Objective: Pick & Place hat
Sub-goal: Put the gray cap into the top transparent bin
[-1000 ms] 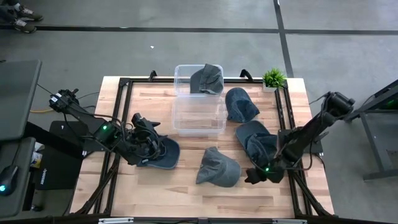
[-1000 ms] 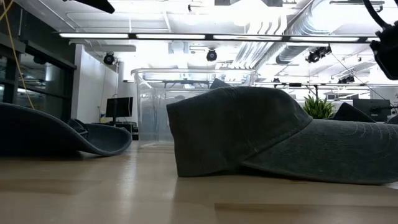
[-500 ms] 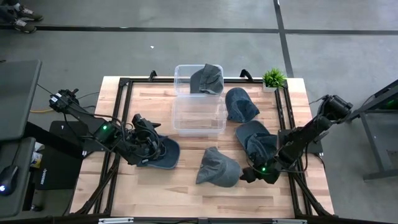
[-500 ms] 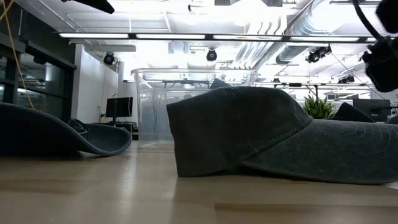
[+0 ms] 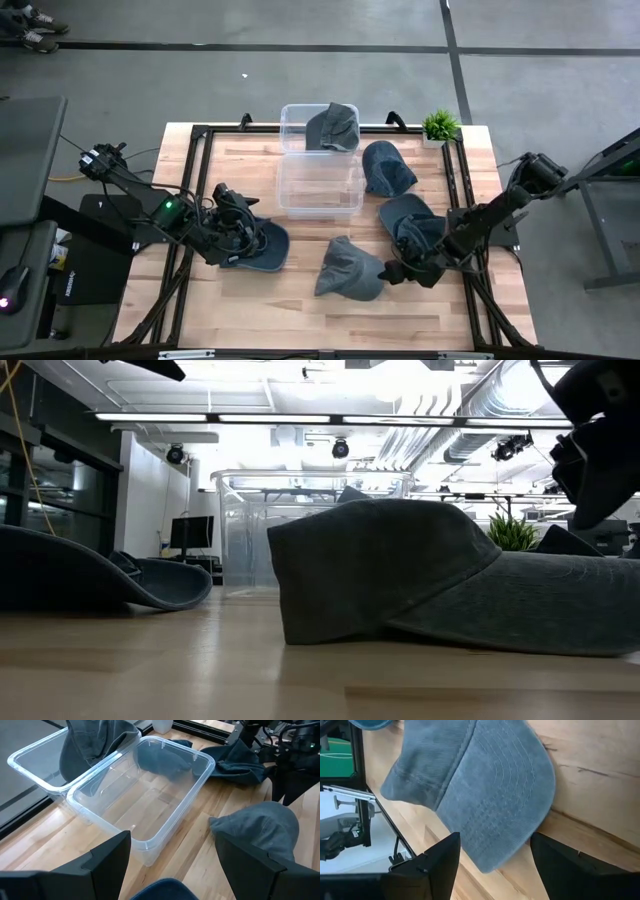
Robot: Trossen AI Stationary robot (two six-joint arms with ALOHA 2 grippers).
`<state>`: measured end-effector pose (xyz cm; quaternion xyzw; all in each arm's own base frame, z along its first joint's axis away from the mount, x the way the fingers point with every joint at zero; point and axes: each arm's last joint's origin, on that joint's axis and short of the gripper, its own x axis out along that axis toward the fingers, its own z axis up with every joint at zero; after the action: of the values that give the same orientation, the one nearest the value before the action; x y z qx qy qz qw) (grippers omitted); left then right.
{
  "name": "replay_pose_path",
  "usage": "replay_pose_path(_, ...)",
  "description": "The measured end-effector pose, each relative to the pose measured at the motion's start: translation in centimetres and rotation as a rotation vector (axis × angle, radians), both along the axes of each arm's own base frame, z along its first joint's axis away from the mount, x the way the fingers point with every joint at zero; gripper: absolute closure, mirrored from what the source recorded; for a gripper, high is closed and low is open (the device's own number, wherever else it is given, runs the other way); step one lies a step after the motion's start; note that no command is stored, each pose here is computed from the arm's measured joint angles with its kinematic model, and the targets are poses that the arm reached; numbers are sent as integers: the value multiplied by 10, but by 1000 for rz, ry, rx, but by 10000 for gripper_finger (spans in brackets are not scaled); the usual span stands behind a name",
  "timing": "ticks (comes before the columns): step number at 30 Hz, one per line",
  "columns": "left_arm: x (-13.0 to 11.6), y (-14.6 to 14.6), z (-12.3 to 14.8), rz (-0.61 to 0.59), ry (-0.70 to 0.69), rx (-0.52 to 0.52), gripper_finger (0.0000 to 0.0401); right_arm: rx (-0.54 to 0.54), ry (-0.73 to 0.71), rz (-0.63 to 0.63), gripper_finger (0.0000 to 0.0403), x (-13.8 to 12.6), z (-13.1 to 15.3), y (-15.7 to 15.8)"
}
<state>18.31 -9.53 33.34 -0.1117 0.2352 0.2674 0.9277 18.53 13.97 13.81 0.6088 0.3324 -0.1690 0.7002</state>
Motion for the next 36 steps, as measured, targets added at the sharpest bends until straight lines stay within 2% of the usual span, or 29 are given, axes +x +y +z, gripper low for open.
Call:
replay_pose_path(15, 0, 0, 0, 2, -2, 1, 114, 36, -76, -19, 166, 13, 7, -7)
replay_pose_path(22, 1, 0, 0, 0, -8, -6, 114, 126, -26, 23, 166, 9, 6, -2)
replay_pose_path(28, 1, 0, 0, 1, -7, -5, 114, 142, 36, 9, 166, 4, -4, 6)
replay_pose_path(33, 1, 0, 0, 1, -6, -3, 114, 152, 32, -9, 166, 19, -15, 15)
replay_pose_path(36, 1, 0, 0, 3, -8, -6, 114, 119, 15, -26, 166, 31, -23, 21)
